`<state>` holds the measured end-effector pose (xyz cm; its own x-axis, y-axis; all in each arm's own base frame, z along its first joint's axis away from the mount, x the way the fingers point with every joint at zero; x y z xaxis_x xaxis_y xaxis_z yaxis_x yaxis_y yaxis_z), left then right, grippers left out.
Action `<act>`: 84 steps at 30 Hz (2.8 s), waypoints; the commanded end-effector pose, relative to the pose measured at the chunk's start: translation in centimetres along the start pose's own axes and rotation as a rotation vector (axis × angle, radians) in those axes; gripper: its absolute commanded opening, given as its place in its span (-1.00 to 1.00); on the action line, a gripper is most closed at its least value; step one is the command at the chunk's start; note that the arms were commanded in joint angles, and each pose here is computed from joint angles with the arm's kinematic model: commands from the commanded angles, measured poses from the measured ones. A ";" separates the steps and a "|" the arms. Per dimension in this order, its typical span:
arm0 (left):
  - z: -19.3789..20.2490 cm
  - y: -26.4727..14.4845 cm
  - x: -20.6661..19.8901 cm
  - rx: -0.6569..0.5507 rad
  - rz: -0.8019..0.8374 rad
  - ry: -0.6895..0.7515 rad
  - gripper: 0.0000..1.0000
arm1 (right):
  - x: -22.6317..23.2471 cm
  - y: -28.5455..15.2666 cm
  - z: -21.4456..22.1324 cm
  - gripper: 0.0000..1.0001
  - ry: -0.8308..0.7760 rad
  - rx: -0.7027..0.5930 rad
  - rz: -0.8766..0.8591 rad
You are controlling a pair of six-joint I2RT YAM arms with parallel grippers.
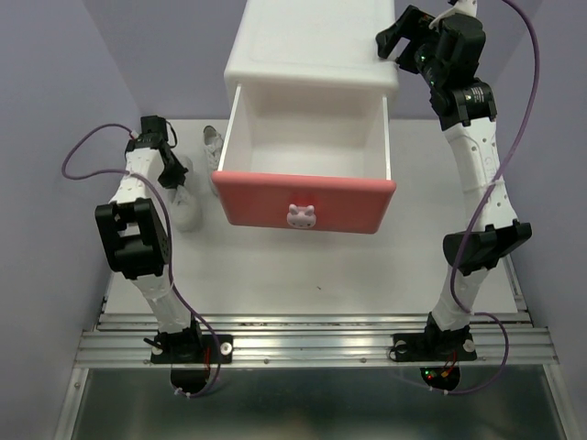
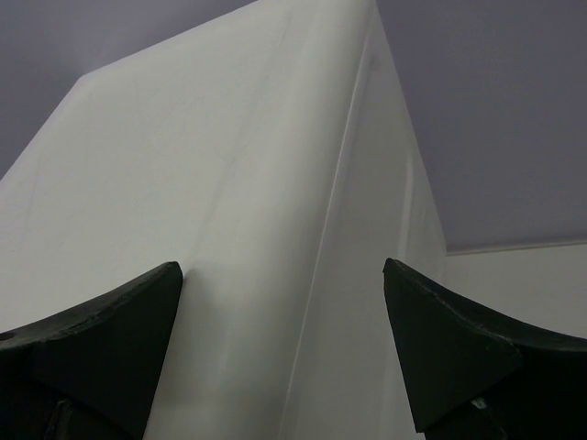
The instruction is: Place and organize the shoes in the shoe cabinet
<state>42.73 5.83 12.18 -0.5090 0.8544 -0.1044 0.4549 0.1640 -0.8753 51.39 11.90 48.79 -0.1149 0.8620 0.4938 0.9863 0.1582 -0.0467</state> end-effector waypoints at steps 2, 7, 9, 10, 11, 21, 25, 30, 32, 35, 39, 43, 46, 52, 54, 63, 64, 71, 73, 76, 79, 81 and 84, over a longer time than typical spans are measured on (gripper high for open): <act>-9.7 -14.2 -2.6 -0.391 0.155 -0.055 -1.00 | -6.5 -2.1 10.6 0.89 -0.108 0.411 0.193; -14.8 -27.0 -6.6 -0.633 0.426 -0.025 -1.00 | -6.4 -2.6 10.9 0.93 -0.113 0.429 0.178; -15.6 -32.3 -8.2 -0.727 0.536 -0.012 -1.00 | -6.4 -2.7 11.0 0.93 -0.108 0.430 0.178; -15.5 -34.1 -8.8 -0.757 0.580 -0.004 -1.00 | -6.4 -2.8 11.1 0.93 -0.107 0.430 0.178; -16.0 -36.4 -9.5 -0.822 0.633 0.004 -1.00 | -5.9 -2.9 11.2 0.93 -0.100 0.440 0.150; -11.7 -54.7 -11.6 -1.187 1.151 0.059 -1.00 | -5.8 -2.6 12.0 0.93 -0.099 0.464 0.122; -9.3 -59.7 -13.4 -1.205 1.315 0.106 -1.00 | -5.9 -2.5 12.5 0.93 -0.098 0.473 0.124; -6.6 -60.0 -15.0 -1.112 1.413 0.163 -1.00 | -6.1 -2.4 12.4 0.93 -0.108 0.470 0.129; -5.5 -58.4 -15.5 -1.037 1.391 0.185 -1.00 | -6.2 -2.5 12.4 0.93 -0.125 0.476 0.125; -3.8 -57.9 -15.1 -0.968 1.369 0.209 -1.00 | -6.7 -2.8 12.6 0.95 -0.156 0.488 0.140; -1.1 -56.0 -15.5 -0.839 1.369 0.240 -1.00 | -6.7 -3.1 13.2 0.96 -0.160 0.516 0.131; 0.9 -53.3 -15.8 -0.741 1.294 0.257 -1.00 | -7.0 -3.6 13.5 0.97 -0.162 0.531 0.139; 2.3 -52.5 -16.1 -0.690 1.294 0.264 -1.00 | -7.2 -3.6 13.8 0.98 -0.165 0.537 0.144; 4.1 -50.2 -16.4 -0.618 1.200 0.265 -1.00 | -7.6 -3.5 14.4 0.99 -0.170 0.554 0.154; 4.7 -49.6 -16.1 -0.600 1.172 0.270 -1.00 | -7.7 -3.5 14.5 1.00 -0.172 0.557 0.155; 6.8 -44.2 -16.2 -0.501 0.979 0.339 -1.00 | -7.9 -3.7 14.4 1.00 -0.175 0.552 0.166; 6.7 -43.8 -16.1 -0.506 0.960 0.338 -1.00 | -7.9 -3.7 14.4 1.00 -0.176 0.550 0.167; 8.0 -40.9 -17.1 -0.440 0.877 0.397 -1.00 | -8.0 -3.8 14.1 1.00 -0.179 0.539 0.179; 7.8 -40.5 -17.0 -0.449 0.842 0.396 -1.00 | -8.1 -3.8 14.0 1.00 -0.181 0.538 0.186; 8.1 -40.0 -17.2 -0.434 0.823 0.400 -1.00 | -8.3 -3.9 14.0 1.00 -0.182 0.538 0.193; 8.8 -39.3 -17.1 -0.403 0.796 0.408 -1.00 | -8.3 -3.9 14.0 1.00 -0.180 0.537 0.194; 9.0 -38.7 -17.0 -0.387 0.767 0.408 -1.00 | -8.2 -3.8 14.0 1.00 -0.178 0.535 0.193; 8.6 -37.8 -16.7 -0.374 0.688 0.375 -1.00 | -8.6 -3.6 13.6 1.00 -0.184 0.517 0.219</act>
<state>27.06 -19.86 40.96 0.2764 0.9007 -0.3352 0.7566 -0.4190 -0.5020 50.06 11.92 48.61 -0.1614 0.8652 0.4748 0.9805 0.1951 -0.0223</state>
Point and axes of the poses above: each gripper's point midway between its finger pads, its own y axis out along the fingers, its own x axis along the line the jaws close on, z = x × y, the point moved 1 cm from there along -y, back along the fingers, and after that the axes turned 5 degrees about y, right-handed, at the moved point
